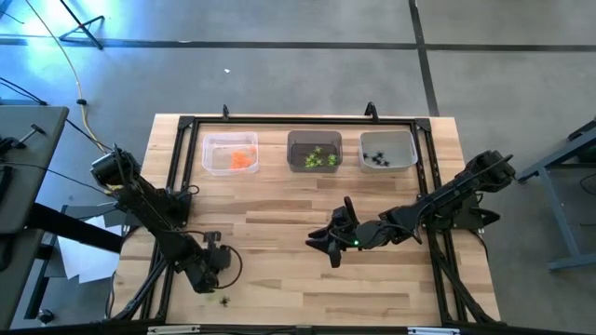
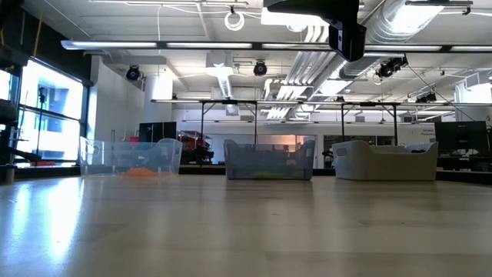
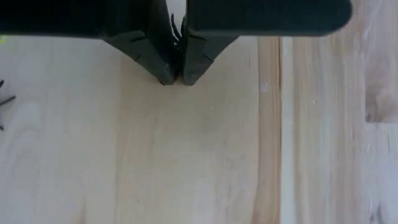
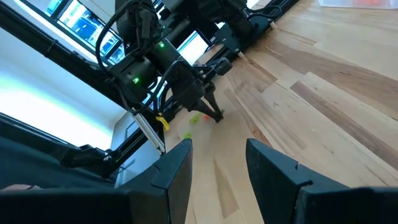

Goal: Sort Halloween decoration
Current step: Put the black spider toy into the white bin

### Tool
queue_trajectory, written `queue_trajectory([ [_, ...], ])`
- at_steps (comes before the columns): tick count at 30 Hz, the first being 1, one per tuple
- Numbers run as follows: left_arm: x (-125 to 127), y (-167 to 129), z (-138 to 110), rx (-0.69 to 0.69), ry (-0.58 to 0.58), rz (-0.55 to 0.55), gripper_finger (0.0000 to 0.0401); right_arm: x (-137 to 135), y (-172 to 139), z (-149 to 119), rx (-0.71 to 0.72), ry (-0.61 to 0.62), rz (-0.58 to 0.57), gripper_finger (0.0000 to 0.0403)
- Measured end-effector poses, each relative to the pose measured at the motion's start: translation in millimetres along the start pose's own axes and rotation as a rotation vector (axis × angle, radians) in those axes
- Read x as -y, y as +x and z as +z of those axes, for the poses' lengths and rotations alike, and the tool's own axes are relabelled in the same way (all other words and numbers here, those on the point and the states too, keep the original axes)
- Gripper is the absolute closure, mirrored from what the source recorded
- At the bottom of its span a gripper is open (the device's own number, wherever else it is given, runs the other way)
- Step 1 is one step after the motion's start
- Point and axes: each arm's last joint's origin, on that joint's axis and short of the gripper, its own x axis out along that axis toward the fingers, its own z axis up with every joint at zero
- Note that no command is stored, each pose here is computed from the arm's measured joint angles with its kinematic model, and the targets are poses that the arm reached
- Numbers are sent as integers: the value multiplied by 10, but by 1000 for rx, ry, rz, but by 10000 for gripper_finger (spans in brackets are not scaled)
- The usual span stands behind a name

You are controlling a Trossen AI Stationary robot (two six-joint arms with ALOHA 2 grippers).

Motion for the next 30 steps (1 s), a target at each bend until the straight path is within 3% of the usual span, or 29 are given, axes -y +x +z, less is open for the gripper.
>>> queue_trajectory([
  [5,3,-6,5,2,-50,4,397,2,1,3,1,0,-1,256],
  [15,108,-236,223,71,32,-21,401,6,3,8,12,2,-9,256],
  [22,39,-326,363,106,60,71,400,8,3,10,17,3,-14,256],
  [26,28,-417,535,220,67,139,400,14,2,17,41,0,-34,256],
  [30,47,-665,761,454,72,277,400,20,2,26,70,-25,-58,256],
])
